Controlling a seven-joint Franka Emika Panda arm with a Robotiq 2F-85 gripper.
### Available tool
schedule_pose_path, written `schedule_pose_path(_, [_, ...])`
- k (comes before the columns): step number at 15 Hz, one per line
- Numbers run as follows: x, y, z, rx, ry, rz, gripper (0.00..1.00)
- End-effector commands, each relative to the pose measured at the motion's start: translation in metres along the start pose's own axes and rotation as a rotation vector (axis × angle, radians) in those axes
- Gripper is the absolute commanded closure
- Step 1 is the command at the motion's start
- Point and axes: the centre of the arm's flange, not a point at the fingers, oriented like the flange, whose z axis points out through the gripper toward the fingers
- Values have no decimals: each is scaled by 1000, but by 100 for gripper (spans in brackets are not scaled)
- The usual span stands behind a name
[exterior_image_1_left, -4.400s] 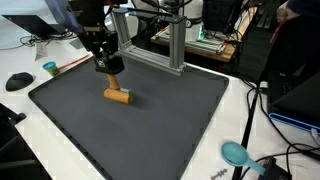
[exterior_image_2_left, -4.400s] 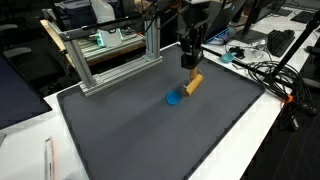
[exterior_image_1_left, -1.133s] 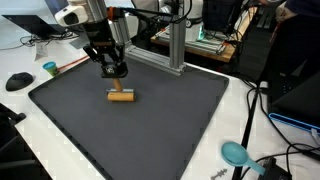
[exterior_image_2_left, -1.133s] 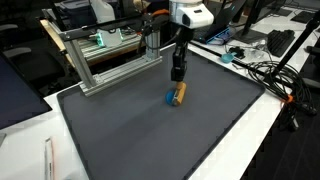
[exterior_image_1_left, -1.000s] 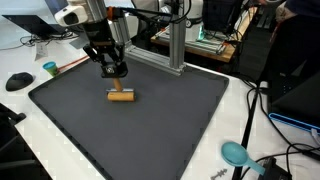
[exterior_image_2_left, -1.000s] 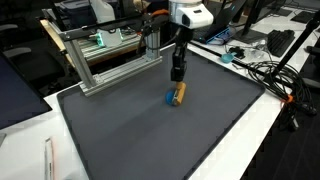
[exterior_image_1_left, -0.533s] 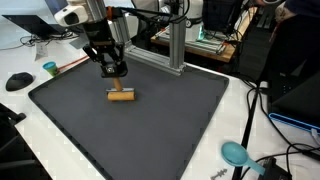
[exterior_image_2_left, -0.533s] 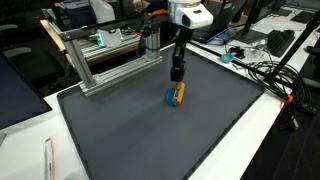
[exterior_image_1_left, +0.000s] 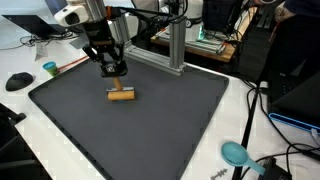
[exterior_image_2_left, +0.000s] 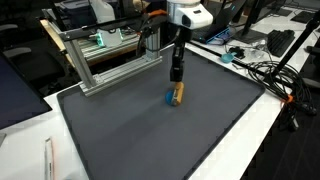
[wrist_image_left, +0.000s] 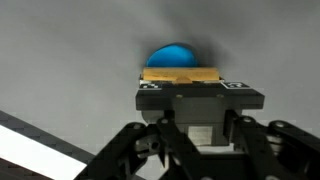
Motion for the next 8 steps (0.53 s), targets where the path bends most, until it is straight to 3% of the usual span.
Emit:
schedule_pose_path(1, [-34, 6, 51, 52, -134, -35, 78])
schedule_pose_path(8, [-37, 6, 55, 47, -147, -43, 78])
